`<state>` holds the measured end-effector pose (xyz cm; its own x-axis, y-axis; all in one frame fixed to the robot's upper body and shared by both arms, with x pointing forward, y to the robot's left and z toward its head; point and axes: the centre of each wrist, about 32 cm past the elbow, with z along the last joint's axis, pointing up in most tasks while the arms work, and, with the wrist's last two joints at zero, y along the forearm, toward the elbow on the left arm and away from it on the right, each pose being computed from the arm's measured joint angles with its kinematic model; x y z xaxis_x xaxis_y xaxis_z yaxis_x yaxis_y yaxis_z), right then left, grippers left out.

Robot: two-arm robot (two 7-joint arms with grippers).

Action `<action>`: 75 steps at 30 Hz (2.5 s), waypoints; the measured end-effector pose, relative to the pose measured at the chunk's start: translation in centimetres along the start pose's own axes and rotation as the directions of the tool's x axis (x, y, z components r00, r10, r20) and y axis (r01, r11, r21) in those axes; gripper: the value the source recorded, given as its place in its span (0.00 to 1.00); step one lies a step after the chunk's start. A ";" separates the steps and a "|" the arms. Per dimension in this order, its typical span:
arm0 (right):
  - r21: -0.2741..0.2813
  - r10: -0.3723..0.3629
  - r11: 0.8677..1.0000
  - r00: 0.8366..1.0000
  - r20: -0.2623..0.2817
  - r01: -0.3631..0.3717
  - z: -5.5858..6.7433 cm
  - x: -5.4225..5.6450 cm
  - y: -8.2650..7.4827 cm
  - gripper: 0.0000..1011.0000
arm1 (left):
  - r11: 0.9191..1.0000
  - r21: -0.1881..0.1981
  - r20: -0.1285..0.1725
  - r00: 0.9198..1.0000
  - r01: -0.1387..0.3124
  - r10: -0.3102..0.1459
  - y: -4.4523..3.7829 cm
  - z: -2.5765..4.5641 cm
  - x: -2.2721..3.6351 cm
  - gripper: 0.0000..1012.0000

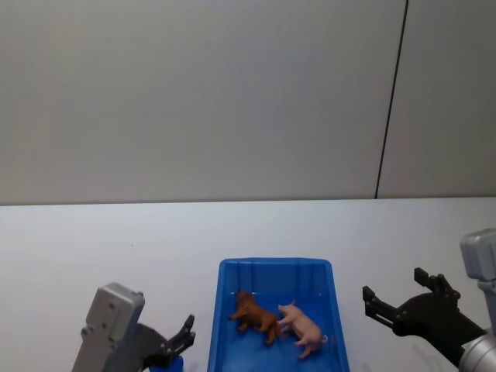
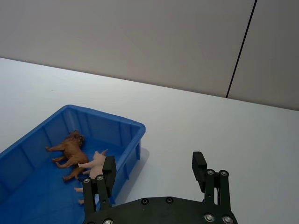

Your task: Pick up the two dolls from the table and place them into the box.

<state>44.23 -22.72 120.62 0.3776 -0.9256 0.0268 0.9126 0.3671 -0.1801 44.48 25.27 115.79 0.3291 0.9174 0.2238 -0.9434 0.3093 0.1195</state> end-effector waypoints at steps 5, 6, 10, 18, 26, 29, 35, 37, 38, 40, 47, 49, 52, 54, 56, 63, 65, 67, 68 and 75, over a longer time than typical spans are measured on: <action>0.001 -0.001 1.000 1.000 0.000 0.001 0.0 0.0 0.0 0.99 | 1.000 0.024 -0.024 1.000 0.018 -0.017 0.25 -1.34 0.12 0.99; 0.001 -0.001 1.000 1.000 0.000 0.001 0.0 0.0 0.0 0.99 | 0.999 0.027 -0.029 0.999 0.020 -0.019 0.28 -1.51 0.12 0.99; 0.001 -0.002 1.000 1.000 0.001 0.002 0.0 0.0 0.0 0.99 | 0.998 0.044 -0.049 0.998 0.037 -0.035 0.36 -2.43 0.12 0.99; 0.001 -0.002 1.000 1.000 0.001 0.002 0.0 0.0 -0.1 0.99 | 0.995 0.070 -0.088 0.994 0.067 -0.061 0.44 -4.08 0.01 0.99; 0.000 -0.002 1.000 1.000 0.002 0.002 0.0 0.1 -0.1 0.99 | 0.992 0.094 -0.111 0.991 0.085 -0.074 0.43 -5.21 -0.09 0.96; 0.001 -0.002 1.000 1.000 0.002 0.002 0.0 0.0 -0.1 0.99 | 0.991 0.099 -0.114 0.991 0.086 -0.074 0.41 -5.41 -0.13 0.92; 0.001 -0.002 1.000 1.000 0.002 0.002 0.0 0.0 -0.1 0.99 | 0.991 0.106 -0.120 0.990 0.086 -0.073 0.33 -5.74 -0.15 0.73; 0.000 -0.002 1.000 1.000 0.002 0.002 0.0 0.0 -0.1 0.99 | 0.991 0.106 -0.120 0.990 0.086 -0.073 0.30 -5.77 -0.12 0.67; 0.000 -0.002 1.000 1.000 0.002 0.002 0.0 0.0 -0.1 0.99 | 0.991 0.105 -0.120 0.990 0.086 -0.073 0.28 -5.75 -0.09 0.65; 0.001 -0.002 1.000 1.000 0.002 0.002 0.0 0.0 -0.1 0.99 | 0.991 0.101 -0.119 0.990 0.087 -0.075 0.22 -5.73 -0.01 0.59; 0.000 -0.002 1.000 1.000 0.002 0.002 0.0 0.0 -0.1 0.99 | 0.993 0.078 -0.104 0.992 0.085 -0.077 -0.05 -5.38 0.32 0.51; 0.000 -0.002 1.000 1.000 0.002 0.002 0.0 0.0 -0.1 0.99 | 0.994 0.064 -0.096 0.992 0.084 -0.078 -0.21 -5.10 0.42 0.50; 0.000 -0.002 1.000 1.000 0.002 0.002 0.0 0.0 -0.1 0.99 | 0.996 0.038 -0.082 0.993 0.084 -0.080 -0.51 -4.58 0.53 0.48; 0.000 -0.002 1.000 1.000 0.002 0.002 0.0 0.0 -0.1 0.99 | 0.996 0.023 -0.073 0.994 0.084 -0.083 -0.69 -4.29 0.57 0.47; 0.000 -0.002 1.000 1.000 0.002 0.002 0.0 0.0 -0.1 0.99 | 0.996 -0.003 -0.059 0.994 0.088 -0.088 -1.04 -3.70 0.62 0.46; 0.000 -0.002 1.000 1.000 0.002 0.002 0.0 0.0 -0.1 0.99 | 0.991 -0.074 -0.021 0.993 0.113 -0.115 -2.20 -1.94 0.59 0.42; 0.000 -0.002 1.000 1.000 0.002 0.002 0.0 0.0 -0.1 0.99 | 0.984 -0.111 0.005 0.990 0.138 -0.139 -2.98 -0.88 0.47 0.40; 0.000 -0.002 1.000 1.000 0.002 0.002 0.0 0.0 -0.1 0.99 | 0.978 -0.134 0.021 0.987 0.158 -0.157 -3.53 -0.20 0.27 0.39; 0.000 -0.002 1.000 1.000 0.002 0.002 0.0 0.0 -0.1 0.99 | 0.978 -0.134 0.021 0.987 0.158 -0.157 -3.53 -0.20 0.27 0.38; 0.000 -0.002 1.000 1.000 0.002 0.002 0.0 0.0 -0.1 0.99 | 0.953 -0.193 0.068 0.972 0.234 -0.225 -5.54 1.87 -0.86 0.47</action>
<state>44.18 -22.79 120.63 0.3763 -0.9261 0.0287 0.9133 0.3655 -0.1797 49.50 22.30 116.75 0.5345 0.8053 0.2565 -0.8300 0.5573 -0.0201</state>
